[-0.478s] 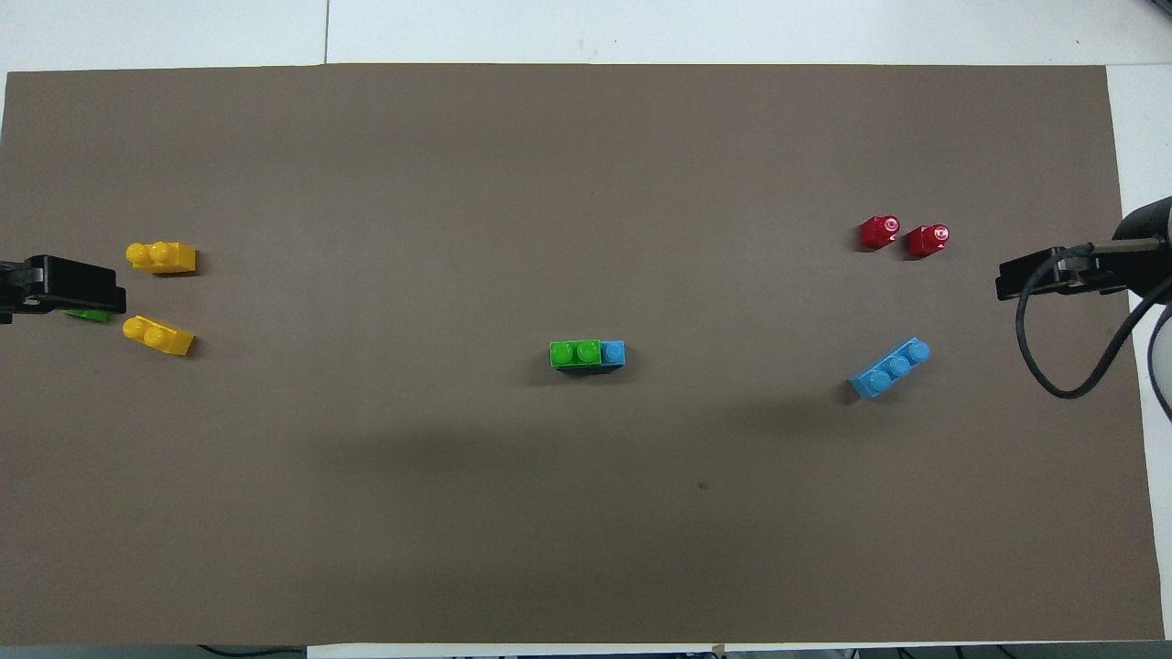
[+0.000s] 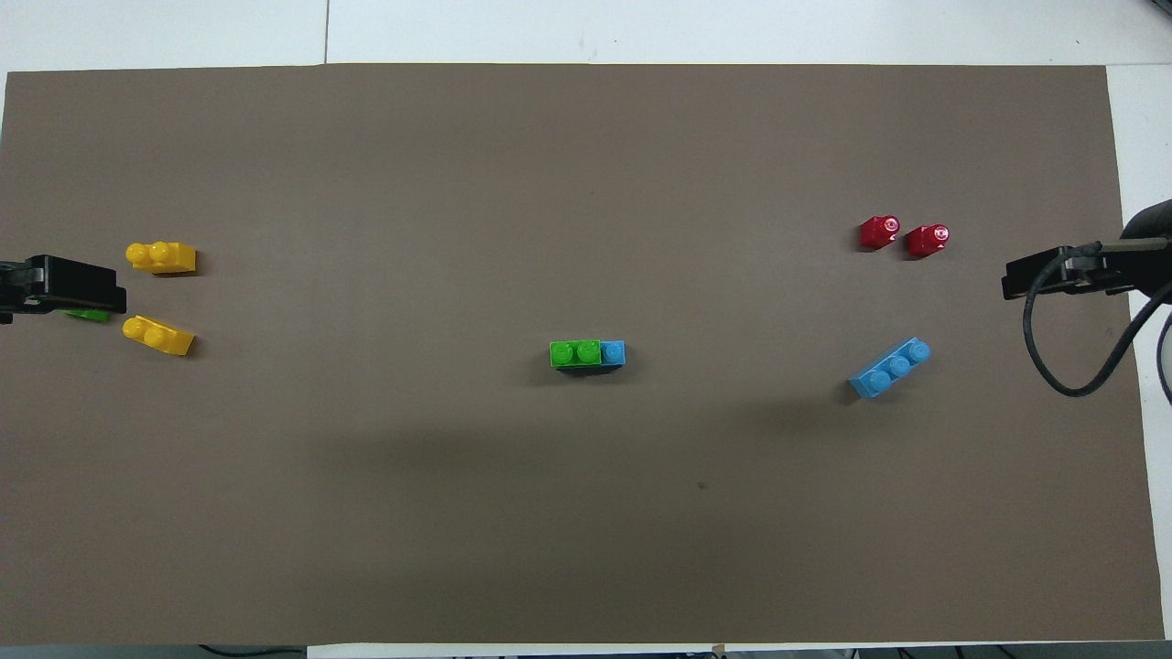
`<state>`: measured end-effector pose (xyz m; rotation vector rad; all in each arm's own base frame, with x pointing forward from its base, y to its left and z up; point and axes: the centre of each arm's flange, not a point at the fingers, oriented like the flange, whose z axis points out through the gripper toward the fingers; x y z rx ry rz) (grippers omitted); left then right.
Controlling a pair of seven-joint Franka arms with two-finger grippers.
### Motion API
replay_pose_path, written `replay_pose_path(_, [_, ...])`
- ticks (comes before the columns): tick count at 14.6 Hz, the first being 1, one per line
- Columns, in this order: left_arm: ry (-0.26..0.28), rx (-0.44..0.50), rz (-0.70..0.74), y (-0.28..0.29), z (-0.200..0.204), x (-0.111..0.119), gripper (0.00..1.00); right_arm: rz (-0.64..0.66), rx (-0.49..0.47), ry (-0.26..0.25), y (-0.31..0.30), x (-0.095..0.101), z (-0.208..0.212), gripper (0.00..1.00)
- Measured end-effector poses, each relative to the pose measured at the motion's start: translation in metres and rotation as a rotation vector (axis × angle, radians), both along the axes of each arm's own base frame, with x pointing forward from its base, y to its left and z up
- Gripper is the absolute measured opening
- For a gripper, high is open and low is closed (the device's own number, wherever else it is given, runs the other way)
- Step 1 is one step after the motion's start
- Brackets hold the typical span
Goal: Remove green block with left arm and hold with right
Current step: 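Move the left and right grippers out from rest toward the center block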
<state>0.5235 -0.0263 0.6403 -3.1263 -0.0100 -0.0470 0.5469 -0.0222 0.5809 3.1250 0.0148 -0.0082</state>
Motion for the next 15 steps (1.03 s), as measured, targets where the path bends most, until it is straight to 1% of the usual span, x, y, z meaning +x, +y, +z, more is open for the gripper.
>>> replay_pose_path(6, [0.005, 0.0, -0.002, -0.001, -0.002, 0.0, 1.0, -0.005, -0.001, -0.021, -0.003, 0.002, 0.002, 1.0])
replay_pose_path(10, [0.025, 0.001, 0.008, 0.001, -0.011, -0.002, 1.0, -0.006, -0.001, -0.028, -0.001, 0.003, 0.003, 1.0])
replay_pose_path(13, [0.043, 0.001, 0.106, -0.003, -0.02, -0.005, 1.0, -0.012, -0.002, -0.05, -0.002, 0.005, 0.004, 1.0])
replay_pose_path(14, [0.049, 0.002, 0.14, -0.007, -0.023, -0.007, 1.0, -0.038, -0.001, -0.051, -0.002, 0.005, 0.004, 1.0])
replay_pose_path(15, [0.054, 0.002, 0.165, -0.012, -0.026, -0.01, 1.0, -0.1, 0.0, -0.05, -0.003, 0.005, 0.004, 1.0])
